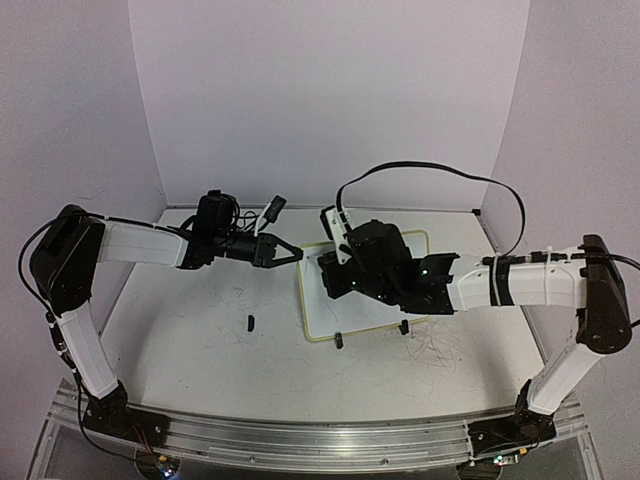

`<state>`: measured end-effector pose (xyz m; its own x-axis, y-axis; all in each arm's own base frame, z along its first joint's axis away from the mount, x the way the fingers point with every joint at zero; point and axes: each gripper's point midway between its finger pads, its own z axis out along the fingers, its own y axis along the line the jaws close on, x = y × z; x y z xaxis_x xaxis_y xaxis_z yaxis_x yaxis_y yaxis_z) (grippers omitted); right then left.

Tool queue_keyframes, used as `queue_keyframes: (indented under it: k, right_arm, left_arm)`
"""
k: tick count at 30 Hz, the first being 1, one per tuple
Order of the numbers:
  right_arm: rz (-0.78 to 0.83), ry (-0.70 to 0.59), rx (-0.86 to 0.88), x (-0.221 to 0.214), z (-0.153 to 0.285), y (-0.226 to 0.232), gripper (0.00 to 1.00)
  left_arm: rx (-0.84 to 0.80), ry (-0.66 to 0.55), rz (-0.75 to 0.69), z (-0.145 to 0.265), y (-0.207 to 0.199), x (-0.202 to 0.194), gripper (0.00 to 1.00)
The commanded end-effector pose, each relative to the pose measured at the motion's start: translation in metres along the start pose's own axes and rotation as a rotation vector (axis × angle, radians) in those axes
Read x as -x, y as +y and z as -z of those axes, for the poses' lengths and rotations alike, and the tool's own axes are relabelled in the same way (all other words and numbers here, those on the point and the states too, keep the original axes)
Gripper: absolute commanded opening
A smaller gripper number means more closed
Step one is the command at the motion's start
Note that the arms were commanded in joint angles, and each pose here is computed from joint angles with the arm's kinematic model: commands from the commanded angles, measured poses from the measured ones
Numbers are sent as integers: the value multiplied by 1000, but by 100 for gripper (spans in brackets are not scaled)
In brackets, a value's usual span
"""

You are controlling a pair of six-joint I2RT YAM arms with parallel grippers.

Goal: Write a sentence on the whiteboard
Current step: Write a sentence on the whiteboard stand.

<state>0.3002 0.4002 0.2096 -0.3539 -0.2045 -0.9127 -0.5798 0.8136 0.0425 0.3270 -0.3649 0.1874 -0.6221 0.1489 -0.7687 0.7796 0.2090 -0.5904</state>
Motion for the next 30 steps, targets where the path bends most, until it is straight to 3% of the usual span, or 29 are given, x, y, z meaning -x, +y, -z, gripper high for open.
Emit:
queue_keyframes:
  k: [1, 30]
  right_arm:
    - [-16, -26, -18, 9, -5, 0, 0]
    - [-15, 49, -80, -20, -4, -14, 0]
  left_arm:
    - [-47, 4, -4, -1, -15, 5, 0]
    - [-47, 2, -8, 0, -16, 6, 0]
